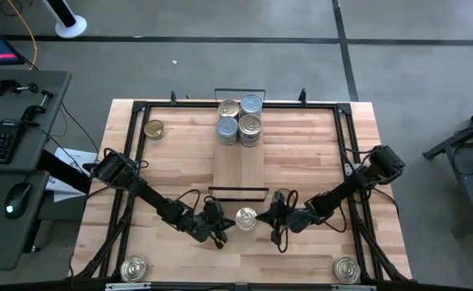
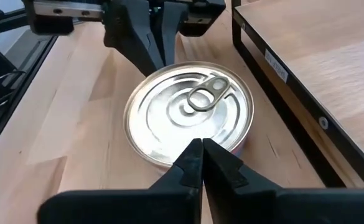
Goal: Stack canned seafood by type on shelf
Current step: Stack the pink and blue tuna can on top of the pink and blue tuna can on the shelf
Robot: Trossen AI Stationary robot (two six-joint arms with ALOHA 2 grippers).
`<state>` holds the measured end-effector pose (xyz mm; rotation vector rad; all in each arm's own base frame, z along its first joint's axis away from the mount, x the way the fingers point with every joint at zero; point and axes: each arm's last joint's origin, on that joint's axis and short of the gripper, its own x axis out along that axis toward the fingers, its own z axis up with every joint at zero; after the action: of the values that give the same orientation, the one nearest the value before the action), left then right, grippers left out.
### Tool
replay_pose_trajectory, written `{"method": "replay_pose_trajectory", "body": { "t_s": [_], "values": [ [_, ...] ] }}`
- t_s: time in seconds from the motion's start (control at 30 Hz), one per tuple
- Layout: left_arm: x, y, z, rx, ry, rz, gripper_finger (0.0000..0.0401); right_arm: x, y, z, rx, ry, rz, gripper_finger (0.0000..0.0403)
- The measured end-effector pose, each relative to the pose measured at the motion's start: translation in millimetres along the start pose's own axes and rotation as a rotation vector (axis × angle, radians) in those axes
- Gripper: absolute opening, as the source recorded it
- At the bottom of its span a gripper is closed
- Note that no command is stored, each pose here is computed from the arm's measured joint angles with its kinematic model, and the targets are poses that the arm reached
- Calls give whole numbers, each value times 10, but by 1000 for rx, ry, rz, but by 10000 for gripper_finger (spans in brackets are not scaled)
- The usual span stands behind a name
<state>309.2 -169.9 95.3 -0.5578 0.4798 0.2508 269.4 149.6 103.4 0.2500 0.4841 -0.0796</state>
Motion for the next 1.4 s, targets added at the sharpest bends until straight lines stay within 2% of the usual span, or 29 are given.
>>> {"method": "replay_pose_trajectory", "body": {
  "t_s": [0.4,0.63,1.0,1.13,1.3,1.4],
  "values": [
    [-45,-133,39,-57,-68,-98,0,-26,47,-39,23,16,23,0],
    [-73,-193,69,-93,-135,-120,0,-67,98,-115,34,42,30,0],
    [-39,-409,228,-11,-176,-163,0,37,225,-50,50,30,39,0],
    [-153,-488,261,-6,-173,-179,0,81,410,-56,35,29,55,0],
    [-450,-543,282,67,-81,-120,0,157,652,44,29,-2,104,0],
    [-624,-568,343,64,-50,-109,0,112,794,86,-12,-1,133,0]
  ]
}}
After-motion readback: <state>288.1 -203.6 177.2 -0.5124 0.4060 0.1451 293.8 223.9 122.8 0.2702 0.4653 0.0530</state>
